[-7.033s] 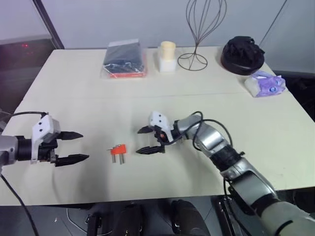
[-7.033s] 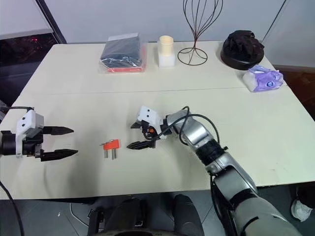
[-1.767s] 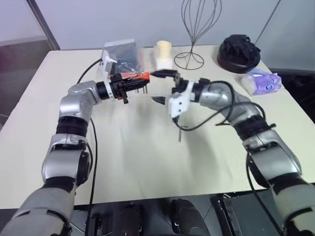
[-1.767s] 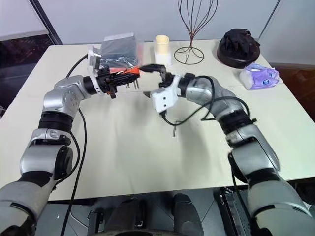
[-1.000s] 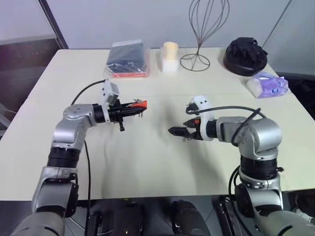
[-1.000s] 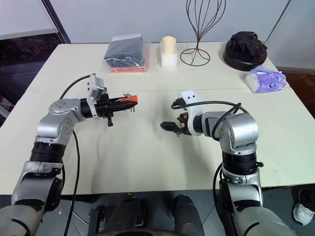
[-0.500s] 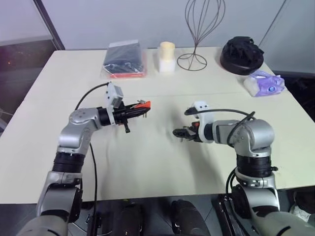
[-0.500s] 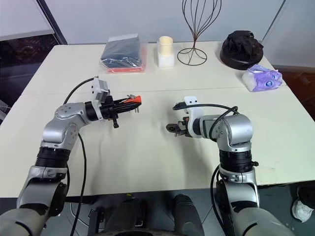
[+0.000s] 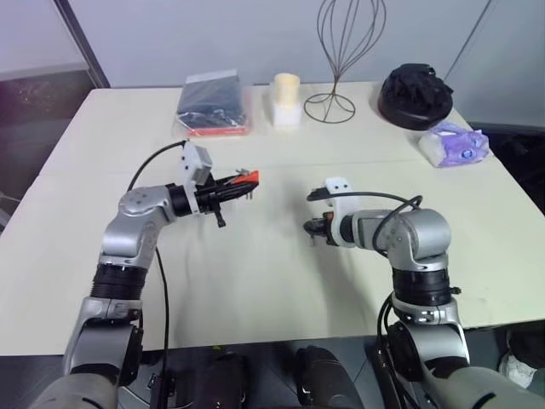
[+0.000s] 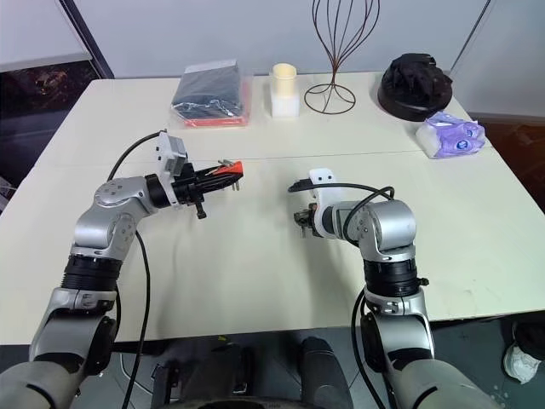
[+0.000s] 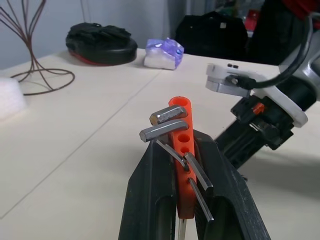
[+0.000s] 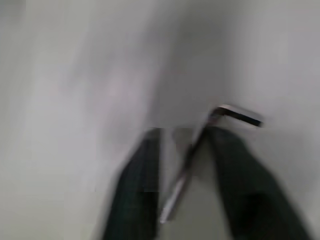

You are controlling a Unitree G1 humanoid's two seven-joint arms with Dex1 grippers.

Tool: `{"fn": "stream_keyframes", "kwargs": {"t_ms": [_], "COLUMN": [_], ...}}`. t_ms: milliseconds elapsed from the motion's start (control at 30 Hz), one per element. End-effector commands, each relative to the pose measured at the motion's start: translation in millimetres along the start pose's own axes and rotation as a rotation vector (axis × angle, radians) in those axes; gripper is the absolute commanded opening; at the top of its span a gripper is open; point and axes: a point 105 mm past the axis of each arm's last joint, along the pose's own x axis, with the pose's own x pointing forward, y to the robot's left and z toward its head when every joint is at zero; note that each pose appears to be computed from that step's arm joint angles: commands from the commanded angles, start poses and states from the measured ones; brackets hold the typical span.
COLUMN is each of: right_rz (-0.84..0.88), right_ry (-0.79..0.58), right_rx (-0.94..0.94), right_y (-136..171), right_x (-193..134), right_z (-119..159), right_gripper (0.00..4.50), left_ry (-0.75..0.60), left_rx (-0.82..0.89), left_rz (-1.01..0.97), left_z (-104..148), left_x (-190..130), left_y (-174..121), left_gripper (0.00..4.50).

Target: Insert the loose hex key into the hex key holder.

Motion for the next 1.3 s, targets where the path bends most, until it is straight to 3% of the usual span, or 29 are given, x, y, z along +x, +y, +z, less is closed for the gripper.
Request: {"fn": "stream_keyframes", "kwargs": {"t_ms": [33,200,367,600,733,967,1300], "right_rz": [0.011,-0.017,-0.011,0.063,0.194,0.336,0.419], "right_ry": [0.133,0.125,-0.014,-0.58,-0.898,-1.146,-1.227], "right_rx": [-0.002,-0.033,-0.089,-0.184,-0.242,-0.156,-0.107], "right_y": [2.3,-5.7,-7.0,2.2,18.1,41.4,68.2], "right_x": [14.1,14.5,7.5,-45.6,-90.7,-112.8,-107.0], "right_z": [-36.3,-38.5,-2.6,119.4,167.1,195.5,202.1], "right_gripper": [0.01,0.01,0.01,0.01,0.01,0.01,0.01], "left_ry": [-0.037,-0.037,-0.026,0.014,0.034,-0.069,-0.155], "left_rx": [0.041,0.044,0.044,-0.002,-0.063,-0.078,-0.077], "left_rz": [0.033,0.044,0.035,-0.032,-0.043,-0.089,-0.183], "left_z": [12.4,12.8,11.1,12.7,15.7,46.4,71.3], "left_x": [-5.7,-7.3,-8.6,-12.3,-10.6,20.3,52.1], "left_y": [5.5,8.0,8.0,12.6,28.7,42.1,31.9], "left_gripper": [0.0,0.0,0.0,0.0,0.0,0.0,0.0]}}
